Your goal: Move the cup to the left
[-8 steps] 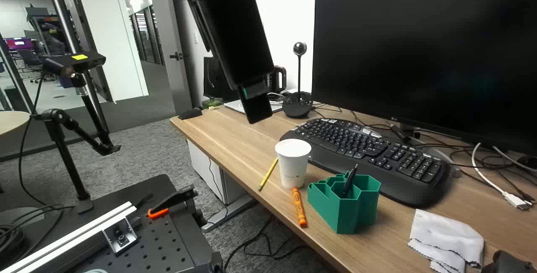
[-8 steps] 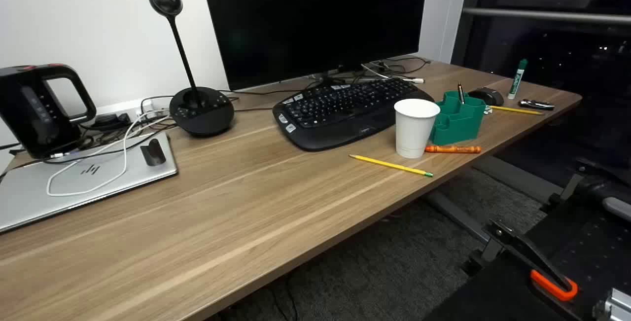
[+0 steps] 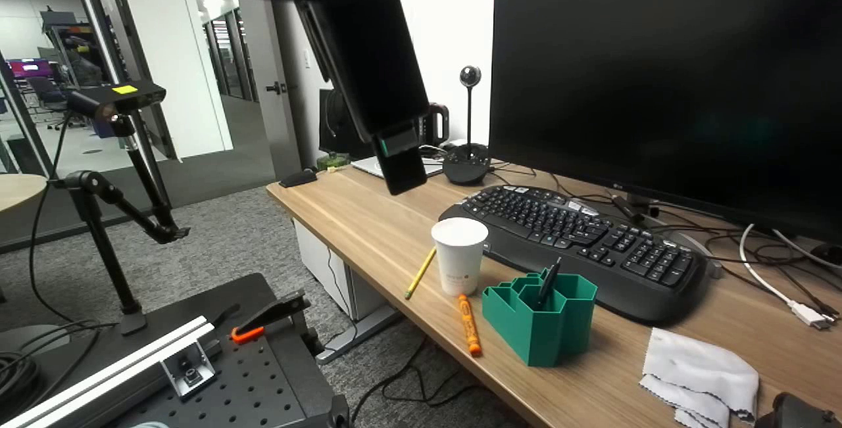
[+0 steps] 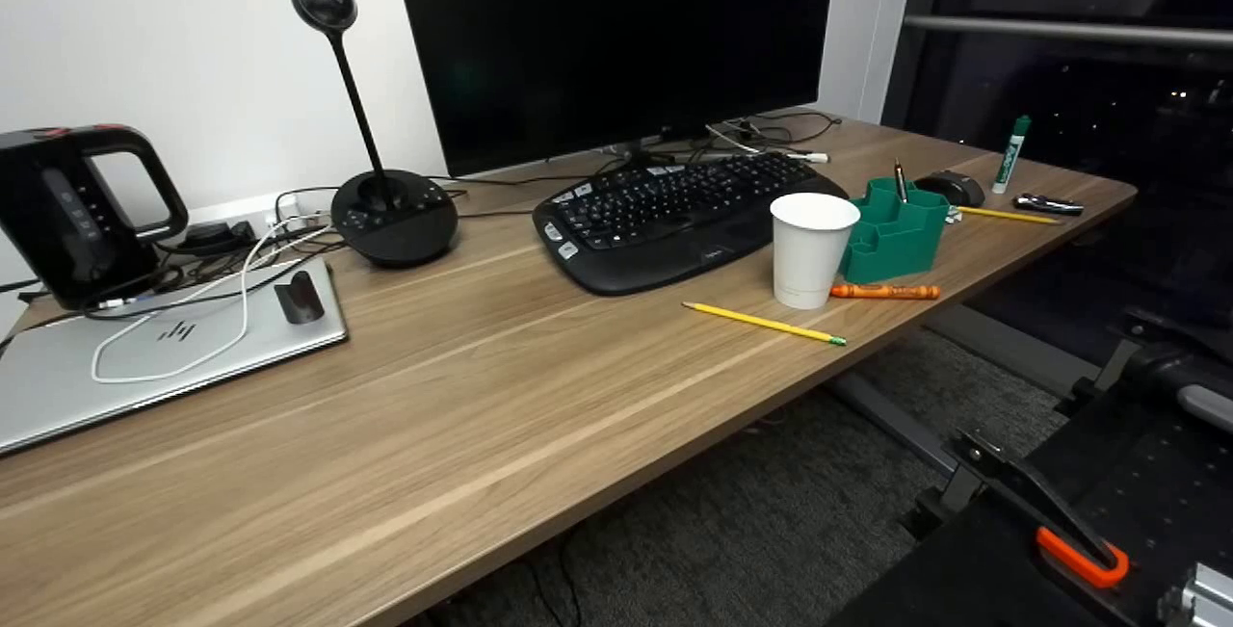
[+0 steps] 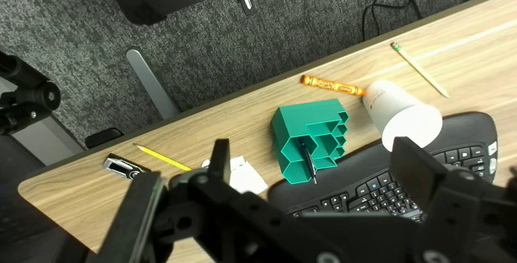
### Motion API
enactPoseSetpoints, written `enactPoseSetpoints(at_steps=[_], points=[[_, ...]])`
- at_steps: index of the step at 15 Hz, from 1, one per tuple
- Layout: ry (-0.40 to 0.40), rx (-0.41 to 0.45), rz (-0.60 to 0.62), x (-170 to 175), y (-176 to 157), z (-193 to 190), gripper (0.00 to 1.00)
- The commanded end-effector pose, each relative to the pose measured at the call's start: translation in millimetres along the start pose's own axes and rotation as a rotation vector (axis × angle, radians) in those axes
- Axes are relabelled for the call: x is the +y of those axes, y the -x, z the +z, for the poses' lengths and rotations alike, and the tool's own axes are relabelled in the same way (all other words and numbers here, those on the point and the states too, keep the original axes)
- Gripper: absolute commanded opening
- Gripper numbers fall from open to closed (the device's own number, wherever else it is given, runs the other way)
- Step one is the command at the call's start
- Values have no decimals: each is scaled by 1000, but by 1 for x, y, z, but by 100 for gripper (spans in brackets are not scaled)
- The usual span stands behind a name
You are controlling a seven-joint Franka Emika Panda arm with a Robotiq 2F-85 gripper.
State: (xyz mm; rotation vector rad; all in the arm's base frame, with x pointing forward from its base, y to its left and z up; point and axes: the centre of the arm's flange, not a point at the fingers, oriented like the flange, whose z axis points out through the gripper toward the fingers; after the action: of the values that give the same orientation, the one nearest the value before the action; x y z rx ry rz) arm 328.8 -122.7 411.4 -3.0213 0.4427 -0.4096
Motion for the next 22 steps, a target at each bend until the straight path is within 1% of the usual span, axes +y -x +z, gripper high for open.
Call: enactPoseSetpoints(at_steps=[1, 7, 11, 15, 16, 19, 21, 22], points=[[0, 0, 0, 0, 0, 0, 100], [3, -9, -2, -3, -3, 4, 100], [42, -46, -55, -37, -28, 21, 100], [69, -73, -96, -73, -67, 50, 100], [57, -77, -73, -79, -83, 60, 100], [46, -83, 0, -97, -111, 90, 100], [25, -94, 88, -111, -122, 115, 100], [22, -99, 123, -122, -121, 129, 100]])
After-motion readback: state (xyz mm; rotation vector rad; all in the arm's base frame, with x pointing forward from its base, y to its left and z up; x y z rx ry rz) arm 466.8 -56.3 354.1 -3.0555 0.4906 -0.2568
